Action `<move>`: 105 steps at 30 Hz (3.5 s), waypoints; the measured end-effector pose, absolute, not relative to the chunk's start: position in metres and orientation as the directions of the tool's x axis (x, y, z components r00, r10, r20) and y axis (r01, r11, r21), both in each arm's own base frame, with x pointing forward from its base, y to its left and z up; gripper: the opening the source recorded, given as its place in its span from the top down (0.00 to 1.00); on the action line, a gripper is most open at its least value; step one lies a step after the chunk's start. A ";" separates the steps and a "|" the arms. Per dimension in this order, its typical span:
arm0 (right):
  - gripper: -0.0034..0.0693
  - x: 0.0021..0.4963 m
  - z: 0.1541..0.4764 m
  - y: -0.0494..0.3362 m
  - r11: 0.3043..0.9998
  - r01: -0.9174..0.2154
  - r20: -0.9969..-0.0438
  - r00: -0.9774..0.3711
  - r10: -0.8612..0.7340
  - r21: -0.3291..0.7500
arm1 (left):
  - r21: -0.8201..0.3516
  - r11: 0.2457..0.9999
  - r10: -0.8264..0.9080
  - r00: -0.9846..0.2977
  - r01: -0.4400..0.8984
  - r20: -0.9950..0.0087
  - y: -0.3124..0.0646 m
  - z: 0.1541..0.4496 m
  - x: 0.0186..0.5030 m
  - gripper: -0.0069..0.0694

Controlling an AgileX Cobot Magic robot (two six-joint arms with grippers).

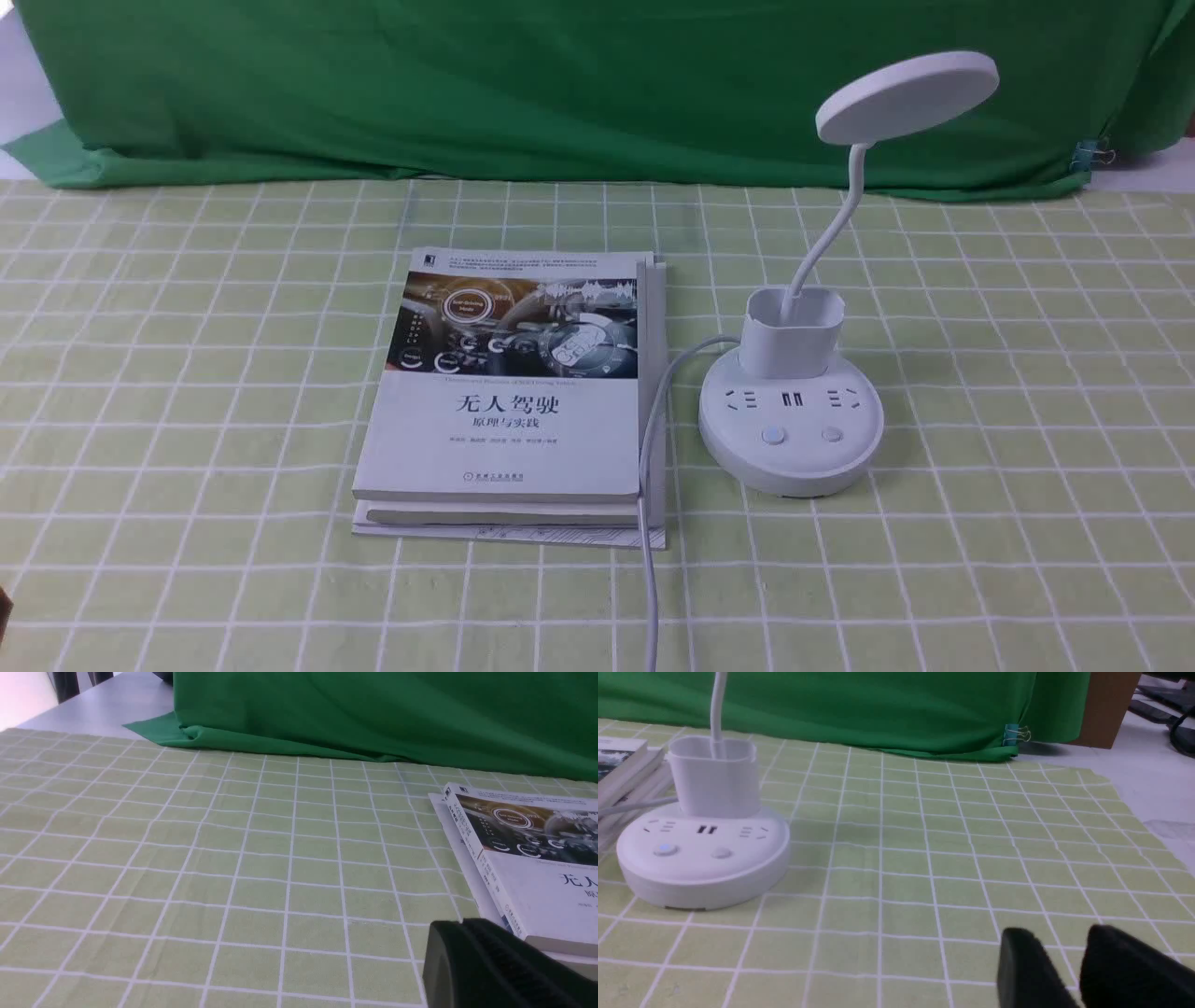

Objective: Turn on the table lamp on the green coffee tablecloth with your hand.
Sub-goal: 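Press the button on the base of the white desk lamp with the right gripper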

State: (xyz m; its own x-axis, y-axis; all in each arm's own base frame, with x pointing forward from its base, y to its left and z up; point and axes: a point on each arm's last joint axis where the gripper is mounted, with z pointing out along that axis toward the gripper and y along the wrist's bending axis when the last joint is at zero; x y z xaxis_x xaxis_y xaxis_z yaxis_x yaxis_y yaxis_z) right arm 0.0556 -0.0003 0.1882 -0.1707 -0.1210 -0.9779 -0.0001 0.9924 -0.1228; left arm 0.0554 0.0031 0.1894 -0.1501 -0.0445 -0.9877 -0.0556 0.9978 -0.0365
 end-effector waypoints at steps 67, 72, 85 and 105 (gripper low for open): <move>0.62 0.057 0.199 -0.001 0.982 0.033 -0.981 -0.042 0.187 0.186 | -0.037 0.998 -0.045 -0.150 -0.056 -0.988 0.003 0.189 0.055 0.91; 0.62 0.057 0.208 -0.002 0.851 0.010 -0.849 0.060 0.524 0.526 | -0.037 0.998 -0.045 -0.150 -0.056 -0.988 0.003 0.189 0.055 0.91; 0.78 0.062 0.228 0.005 0.867 -0.028 -0.865 -0.096 0.493 0.497 | -0.037 0.998 -0.045 -0.150 -0.056 -0.988 0.003 0.189 0.055 0.91; 0.91 0.243 0.252 0.090 0.914 -0.395 -0.477 -0.824 -0.307 0.095 | -0.037 0.998 -0.045 -0.150 -0.056 -0.988 0.003 0.189 0.055 0.91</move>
State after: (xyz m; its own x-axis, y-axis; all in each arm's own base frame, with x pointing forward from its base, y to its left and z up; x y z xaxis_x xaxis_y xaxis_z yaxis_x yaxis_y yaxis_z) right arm 0.2434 0.0898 0.2521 -0.8238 -0.3066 -0.4769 -0.3951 0.9137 0.0952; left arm 0.0554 0.0031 0.1894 -0.1501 -0.0445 -0.9877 -0.0556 0.9978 -0.0365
